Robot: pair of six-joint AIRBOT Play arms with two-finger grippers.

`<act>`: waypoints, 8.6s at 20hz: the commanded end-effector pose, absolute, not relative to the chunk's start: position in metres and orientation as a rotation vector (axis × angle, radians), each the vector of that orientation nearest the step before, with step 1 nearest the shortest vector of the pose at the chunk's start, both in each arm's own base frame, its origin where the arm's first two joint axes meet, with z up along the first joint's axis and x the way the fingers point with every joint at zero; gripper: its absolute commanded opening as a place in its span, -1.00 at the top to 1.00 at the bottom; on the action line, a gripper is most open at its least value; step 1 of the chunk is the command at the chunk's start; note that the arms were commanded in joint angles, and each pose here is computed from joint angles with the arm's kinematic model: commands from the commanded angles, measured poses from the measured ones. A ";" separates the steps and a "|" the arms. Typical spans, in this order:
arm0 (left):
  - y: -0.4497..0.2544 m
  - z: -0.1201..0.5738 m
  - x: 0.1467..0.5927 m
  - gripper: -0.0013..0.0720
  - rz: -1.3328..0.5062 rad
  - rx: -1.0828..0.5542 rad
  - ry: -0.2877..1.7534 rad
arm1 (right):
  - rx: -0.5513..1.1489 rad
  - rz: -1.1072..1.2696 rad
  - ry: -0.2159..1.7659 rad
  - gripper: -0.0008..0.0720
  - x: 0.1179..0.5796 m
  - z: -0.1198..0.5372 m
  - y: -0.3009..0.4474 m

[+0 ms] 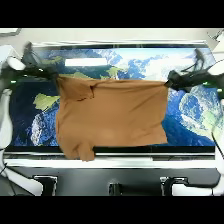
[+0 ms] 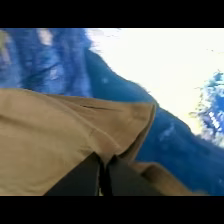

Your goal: Fold the clothes and pants, and hang the long-sleeved shirts on hangers.

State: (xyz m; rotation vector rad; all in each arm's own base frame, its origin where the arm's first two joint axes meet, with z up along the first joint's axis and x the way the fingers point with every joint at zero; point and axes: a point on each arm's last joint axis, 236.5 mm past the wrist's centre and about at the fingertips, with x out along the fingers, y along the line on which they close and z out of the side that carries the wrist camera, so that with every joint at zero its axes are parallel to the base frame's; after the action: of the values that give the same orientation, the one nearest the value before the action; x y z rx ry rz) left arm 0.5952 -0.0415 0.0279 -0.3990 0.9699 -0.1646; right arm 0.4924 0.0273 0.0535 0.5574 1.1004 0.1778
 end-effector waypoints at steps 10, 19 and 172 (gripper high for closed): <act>-0.017 0.047 0.613 -0.99 -0.161 -0.588 0.953 | 0.710 0.094 1.102 -0.78 0.515 0.008 0.003; 0.048 0.010 0.389 -0.47 -0.092 -0.639 1.380 | 0.737 0.341 1.203 -0.85 0.408 0.056 -0.036; 0.004 -0.061 0.556 0.78 -0.160 -0.178 1.300 | 0.470 -0.041 1.579 -0.30 0.494 -0.087 0.057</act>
State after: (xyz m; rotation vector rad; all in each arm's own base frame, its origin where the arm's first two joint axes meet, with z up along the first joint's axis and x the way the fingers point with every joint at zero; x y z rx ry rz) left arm 0.5565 0.0029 -0.0607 -0.1690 1.2962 -0.1791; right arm 0.5007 0.0563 -0.0833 0.4665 1.5466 -0.0354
